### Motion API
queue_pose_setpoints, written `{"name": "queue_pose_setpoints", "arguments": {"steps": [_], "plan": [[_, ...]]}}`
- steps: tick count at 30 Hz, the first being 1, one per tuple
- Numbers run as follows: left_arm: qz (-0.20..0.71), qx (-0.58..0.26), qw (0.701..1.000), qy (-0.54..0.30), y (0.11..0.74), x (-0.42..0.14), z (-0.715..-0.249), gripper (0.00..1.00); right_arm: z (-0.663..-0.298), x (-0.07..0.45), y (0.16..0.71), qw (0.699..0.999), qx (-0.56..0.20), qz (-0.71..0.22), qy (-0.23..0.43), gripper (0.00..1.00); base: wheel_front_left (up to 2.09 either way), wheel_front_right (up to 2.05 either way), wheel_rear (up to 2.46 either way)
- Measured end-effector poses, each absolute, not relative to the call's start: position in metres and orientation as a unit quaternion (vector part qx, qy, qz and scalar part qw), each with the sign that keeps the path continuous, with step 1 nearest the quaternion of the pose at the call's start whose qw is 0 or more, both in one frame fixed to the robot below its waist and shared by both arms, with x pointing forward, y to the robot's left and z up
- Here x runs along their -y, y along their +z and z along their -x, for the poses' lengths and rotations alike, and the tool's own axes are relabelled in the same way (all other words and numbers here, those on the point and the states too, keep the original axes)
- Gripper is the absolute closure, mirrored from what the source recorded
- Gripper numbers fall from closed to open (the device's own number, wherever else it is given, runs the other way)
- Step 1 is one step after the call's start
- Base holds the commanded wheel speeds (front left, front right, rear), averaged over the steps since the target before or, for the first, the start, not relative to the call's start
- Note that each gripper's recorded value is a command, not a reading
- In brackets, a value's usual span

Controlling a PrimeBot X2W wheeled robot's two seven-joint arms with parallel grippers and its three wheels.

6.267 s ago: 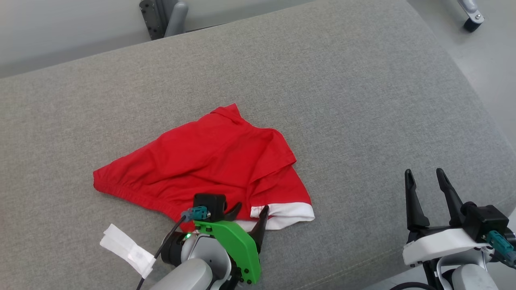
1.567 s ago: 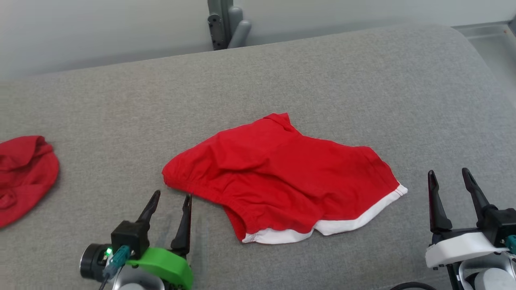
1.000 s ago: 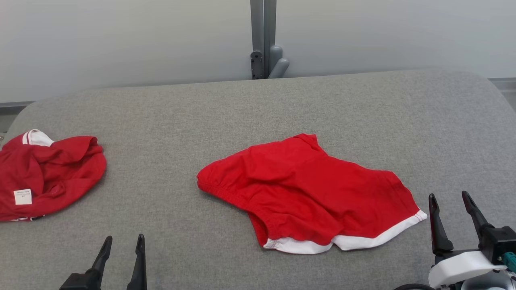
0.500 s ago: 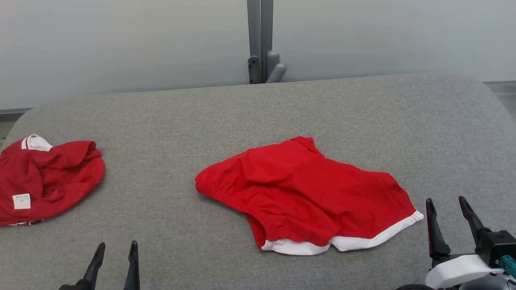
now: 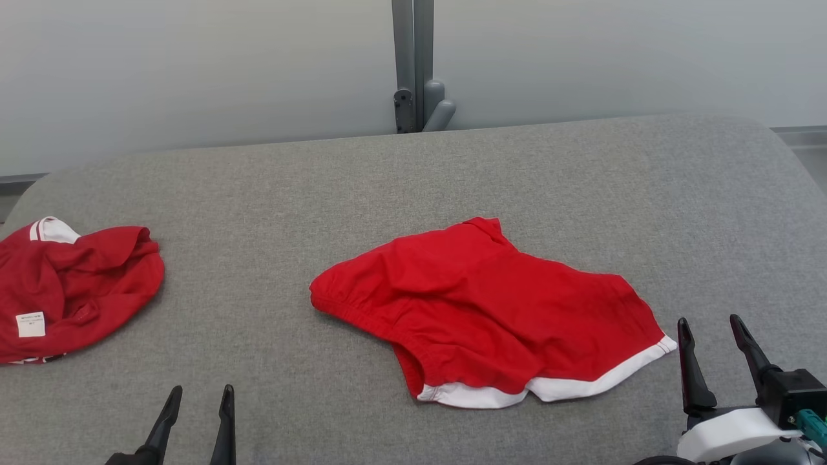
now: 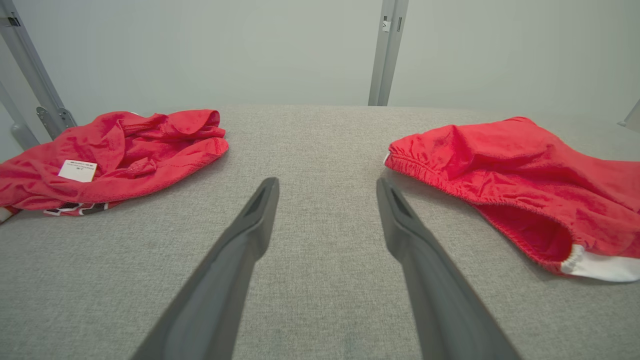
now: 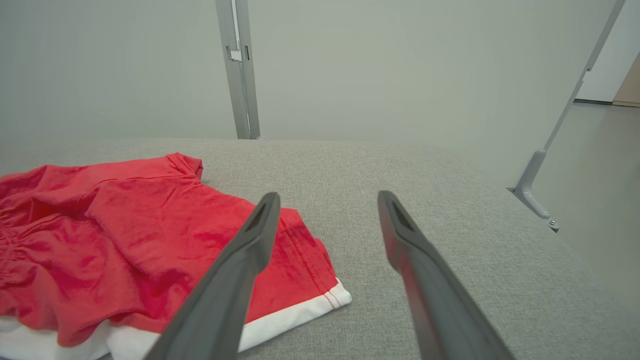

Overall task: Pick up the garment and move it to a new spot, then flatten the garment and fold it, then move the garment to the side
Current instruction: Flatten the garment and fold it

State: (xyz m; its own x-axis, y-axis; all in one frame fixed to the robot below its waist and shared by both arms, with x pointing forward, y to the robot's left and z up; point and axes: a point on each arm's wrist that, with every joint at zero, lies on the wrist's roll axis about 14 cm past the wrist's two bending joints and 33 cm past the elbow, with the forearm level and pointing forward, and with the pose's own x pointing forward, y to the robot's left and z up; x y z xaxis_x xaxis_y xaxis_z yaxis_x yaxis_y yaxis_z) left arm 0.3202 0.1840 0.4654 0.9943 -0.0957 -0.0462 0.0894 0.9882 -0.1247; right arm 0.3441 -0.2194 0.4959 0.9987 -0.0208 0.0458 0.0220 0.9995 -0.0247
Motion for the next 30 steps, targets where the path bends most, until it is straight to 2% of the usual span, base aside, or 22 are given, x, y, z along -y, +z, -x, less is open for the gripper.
{"name": "queue_pose_setpoints", "arguments": {"steps": [11,15,19,26,30], "plan": [[0.063,-0.029,0.996,-0.059,0.464,-0.177,-0.321,0.00,-0.344,0.217,0.497,1.000,0.025,0.008,-0.008,0.00,0.00,0.00,0.00],[0.083,-0.078,0.988,-0.104,0.441,-0.145,-0.310,0.00,-0.345,0.221,0.499,1.000,0.026,0.008,0.001,0.00,0.00,0.00,0.00],[0.083,-0.135,0.972,-0.172,0.434,-0.109,-0.311,0.00,-0.340,0.239,0.472,0.997,-0.047,0.063,0.024,0.00,0.00,0.00,0.00],[0.137,-0.212,0.936,-0.247,0.439,-0.043,-0.315,0.00,-0.361,0.251,0.448,0.976,-0.172,0.121,0.059,0.00,0.00,0.00,0.00],[0.137,-0.249,0.921,-0.266,0.432,-0.019,-0.322,0.00,-0.376,0.243,0.432,0.964,-0.216,0.130,0.082,0.00,0.00,0.00,0.00]]}}
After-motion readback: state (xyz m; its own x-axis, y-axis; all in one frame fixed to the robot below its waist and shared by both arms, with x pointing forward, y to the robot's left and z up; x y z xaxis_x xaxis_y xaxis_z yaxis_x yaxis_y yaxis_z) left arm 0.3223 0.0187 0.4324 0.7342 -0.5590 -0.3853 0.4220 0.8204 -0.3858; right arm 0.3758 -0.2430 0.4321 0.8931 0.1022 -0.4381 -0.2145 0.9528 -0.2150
